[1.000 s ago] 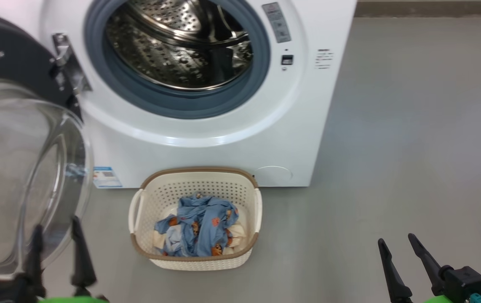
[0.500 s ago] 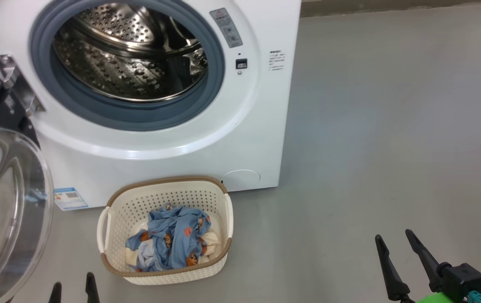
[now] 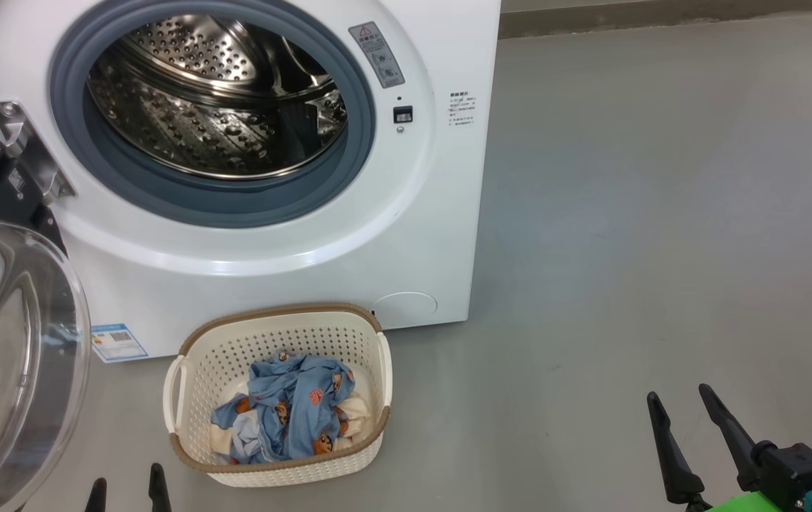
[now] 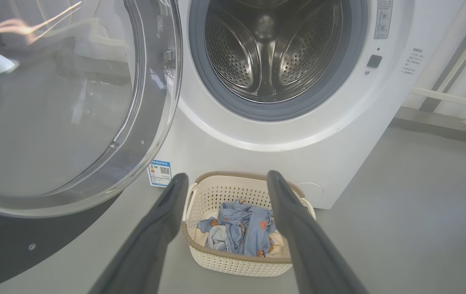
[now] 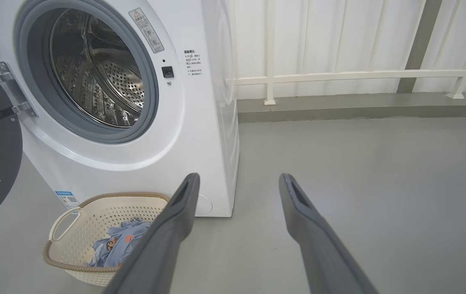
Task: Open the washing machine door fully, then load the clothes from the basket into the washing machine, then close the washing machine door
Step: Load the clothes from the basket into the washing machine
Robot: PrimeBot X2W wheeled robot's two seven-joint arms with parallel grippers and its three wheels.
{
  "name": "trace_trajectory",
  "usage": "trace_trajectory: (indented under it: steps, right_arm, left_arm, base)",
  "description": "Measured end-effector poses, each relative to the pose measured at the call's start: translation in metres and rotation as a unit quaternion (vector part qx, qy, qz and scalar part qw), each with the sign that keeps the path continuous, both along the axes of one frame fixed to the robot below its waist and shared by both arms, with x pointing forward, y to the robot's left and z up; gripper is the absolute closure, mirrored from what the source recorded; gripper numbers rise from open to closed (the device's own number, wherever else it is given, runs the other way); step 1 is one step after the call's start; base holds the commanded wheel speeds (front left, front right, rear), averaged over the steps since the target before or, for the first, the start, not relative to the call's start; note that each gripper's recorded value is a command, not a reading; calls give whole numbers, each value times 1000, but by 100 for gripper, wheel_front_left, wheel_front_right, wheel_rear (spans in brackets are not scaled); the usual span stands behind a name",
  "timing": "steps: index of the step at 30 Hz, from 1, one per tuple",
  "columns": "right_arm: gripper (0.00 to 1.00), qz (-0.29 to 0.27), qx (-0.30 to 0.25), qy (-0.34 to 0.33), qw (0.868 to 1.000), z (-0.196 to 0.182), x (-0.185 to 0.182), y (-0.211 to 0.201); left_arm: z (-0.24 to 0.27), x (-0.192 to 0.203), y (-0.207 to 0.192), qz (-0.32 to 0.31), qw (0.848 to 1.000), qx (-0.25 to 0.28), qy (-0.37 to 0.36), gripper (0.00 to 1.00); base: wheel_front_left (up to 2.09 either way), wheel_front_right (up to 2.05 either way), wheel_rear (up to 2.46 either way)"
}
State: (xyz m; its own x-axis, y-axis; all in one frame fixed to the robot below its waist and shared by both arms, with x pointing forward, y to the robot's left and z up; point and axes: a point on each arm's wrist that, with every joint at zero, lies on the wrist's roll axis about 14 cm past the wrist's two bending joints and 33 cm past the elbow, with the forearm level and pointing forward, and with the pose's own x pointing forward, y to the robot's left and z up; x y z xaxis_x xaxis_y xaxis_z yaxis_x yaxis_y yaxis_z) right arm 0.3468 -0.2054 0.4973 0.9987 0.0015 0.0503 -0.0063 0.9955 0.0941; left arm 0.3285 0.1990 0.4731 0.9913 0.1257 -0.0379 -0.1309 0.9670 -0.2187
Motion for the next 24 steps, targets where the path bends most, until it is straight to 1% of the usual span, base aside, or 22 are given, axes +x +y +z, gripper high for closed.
trace_trajectory:
  steps: [14, 24]
  right_arm:
    - [0, 3, -4, -5, 1000, 3, 1, 1]
    - [0, 5, -4, -4, 1000, 2, 1, 2]
  left_arm:
    - [-2, -4, 1, 1, 1000, 12, 5, 0]
    - [-11, -9, -1, -6, 999, 32, 21, 0]
  base:
    - [0, 0, 0]
    - [0, 0, 0]
